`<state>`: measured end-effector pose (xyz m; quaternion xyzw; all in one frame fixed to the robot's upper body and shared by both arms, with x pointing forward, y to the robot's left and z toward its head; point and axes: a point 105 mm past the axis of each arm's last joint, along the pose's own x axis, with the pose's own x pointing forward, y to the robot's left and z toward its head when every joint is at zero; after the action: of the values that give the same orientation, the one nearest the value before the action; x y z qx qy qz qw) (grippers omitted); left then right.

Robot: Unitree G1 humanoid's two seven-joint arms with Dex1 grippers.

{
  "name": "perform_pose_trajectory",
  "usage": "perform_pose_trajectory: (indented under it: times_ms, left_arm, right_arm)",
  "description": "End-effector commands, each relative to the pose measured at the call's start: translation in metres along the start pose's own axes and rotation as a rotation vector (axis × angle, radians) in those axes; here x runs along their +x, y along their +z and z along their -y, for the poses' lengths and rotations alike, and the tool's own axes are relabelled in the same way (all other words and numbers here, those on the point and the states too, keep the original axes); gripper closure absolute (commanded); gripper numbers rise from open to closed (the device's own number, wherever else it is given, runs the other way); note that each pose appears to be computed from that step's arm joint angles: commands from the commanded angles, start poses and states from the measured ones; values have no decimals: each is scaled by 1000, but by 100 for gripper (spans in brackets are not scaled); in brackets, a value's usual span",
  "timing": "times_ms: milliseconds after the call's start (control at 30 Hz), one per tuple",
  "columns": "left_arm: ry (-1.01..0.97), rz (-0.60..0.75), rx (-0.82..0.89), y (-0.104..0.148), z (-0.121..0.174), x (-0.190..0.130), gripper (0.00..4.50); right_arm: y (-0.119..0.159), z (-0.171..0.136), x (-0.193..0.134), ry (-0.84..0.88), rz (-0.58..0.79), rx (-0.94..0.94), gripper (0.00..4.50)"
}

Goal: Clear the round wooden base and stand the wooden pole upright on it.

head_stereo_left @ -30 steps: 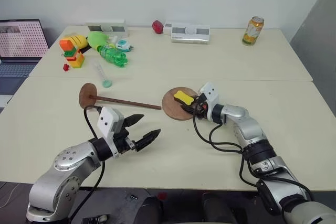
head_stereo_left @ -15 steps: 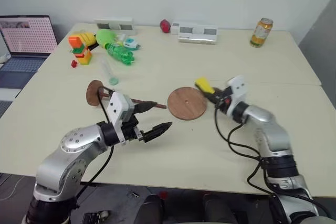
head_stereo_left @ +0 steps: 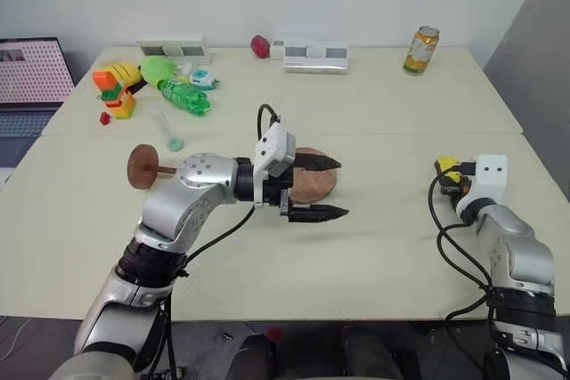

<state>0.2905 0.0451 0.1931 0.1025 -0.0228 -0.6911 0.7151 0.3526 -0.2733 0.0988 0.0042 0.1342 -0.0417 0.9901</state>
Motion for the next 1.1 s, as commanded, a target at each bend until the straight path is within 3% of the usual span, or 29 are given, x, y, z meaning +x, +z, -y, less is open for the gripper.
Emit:
perform_pose_trajectory:
  times_ms: [33,233,333,400,467,567,700,767,900,1100]
  left_arm:
    - [-4,12,39,4,0,-3,0]
    - [21,-2,29,1,1,-9,0]
    - [124,23,-37,7,-8,-20,0]
    - [251,86,-162,11,-16,-32,0]
    - [432,190,-338,9,-22,-47,0]
    - [645,309,-547,-4,-16,-64,0]
    - [1039,507,-843,-46,-10,-108,0]
    - [1166,594,-920,-59,-10,-127,0]
    - [1236,784,-1010,-64,-13,-147,0]
    - [1308,880,-1074,-81,-19,-164,0]
  right_arm:
    - [9,9,-12,-15,38,0,193]
    - [23,16,-31,-35,68,-71,71]
    - [65,1,-41,18,202,-179,8]
    - [94,-24,-48,142,300,-185,4]
    - [105,-64,-57,389,323,-154,4]
    - [100,-103,-70,640,293,-230,4]
    - [85,-148,-93,978,244,-360,4]
    - [83,-158,-102,1084,236,-386,4]
    - [90,-178,-124,1266,251,-410,4]
    - [94,-191,-137,1347,245,-410,4]
